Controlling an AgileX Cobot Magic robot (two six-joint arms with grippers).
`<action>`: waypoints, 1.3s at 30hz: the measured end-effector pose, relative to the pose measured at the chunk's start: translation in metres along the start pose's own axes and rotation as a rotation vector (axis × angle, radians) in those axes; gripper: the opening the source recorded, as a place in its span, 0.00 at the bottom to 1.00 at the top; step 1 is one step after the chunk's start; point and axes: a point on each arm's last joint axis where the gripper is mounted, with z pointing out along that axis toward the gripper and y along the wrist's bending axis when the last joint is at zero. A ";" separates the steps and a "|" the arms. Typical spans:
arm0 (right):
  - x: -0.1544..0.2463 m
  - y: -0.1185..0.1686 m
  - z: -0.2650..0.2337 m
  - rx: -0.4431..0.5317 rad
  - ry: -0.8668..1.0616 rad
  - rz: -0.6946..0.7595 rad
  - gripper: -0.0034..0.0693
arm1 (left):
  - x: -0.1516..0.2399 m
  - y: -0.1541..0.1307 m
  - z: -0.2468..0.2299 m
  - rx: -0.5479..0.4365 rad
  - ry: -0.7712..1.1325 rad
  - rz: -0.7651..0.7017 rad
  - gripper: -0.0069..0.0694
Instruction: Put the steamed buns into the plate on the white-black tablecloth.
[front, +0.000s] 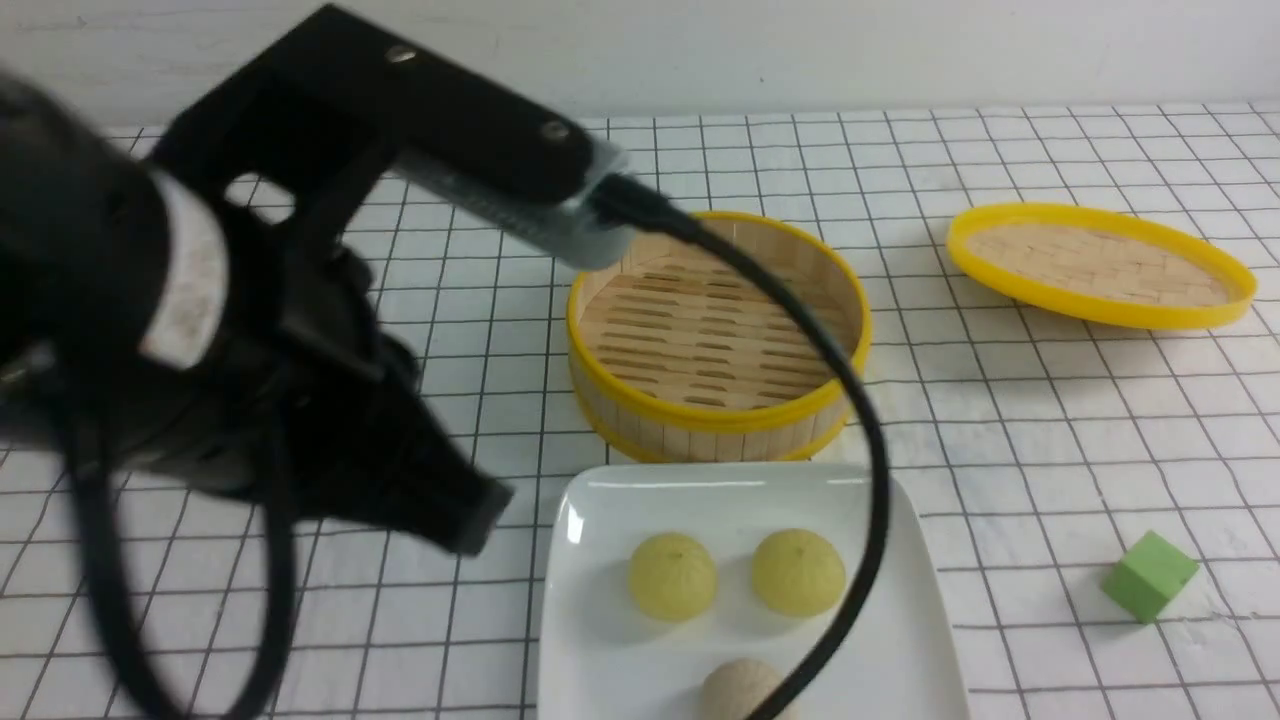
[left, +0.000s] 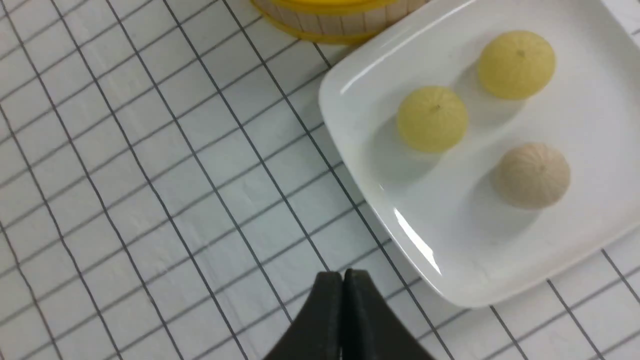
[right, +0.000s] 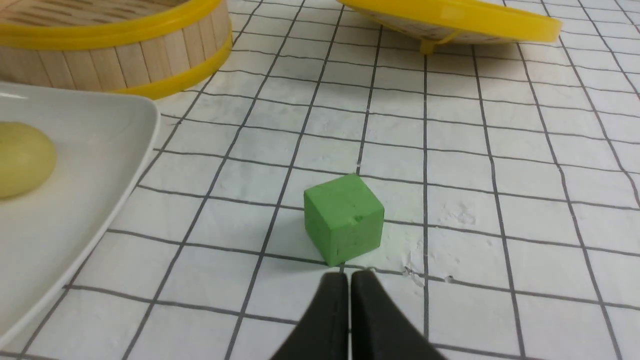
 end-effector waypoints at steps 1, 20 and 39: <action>0.000 0.000 0.000 0.000 0.001 -0.001 0.09 | 0.019 0.004 -0.006 0.029 0.002 -0.038 0.11; 0.000 0.000 0.000 0.001 0.001 -0.003 0.12 | 0.139 -0.007 0.061 0.526 -0.468 -0.599 0.13; 0.000 0.000 0.000 0.001 0.001 -0.003 0.16 | 0.162 0.028 0.064 0.182 -0.683 -0.349 0.14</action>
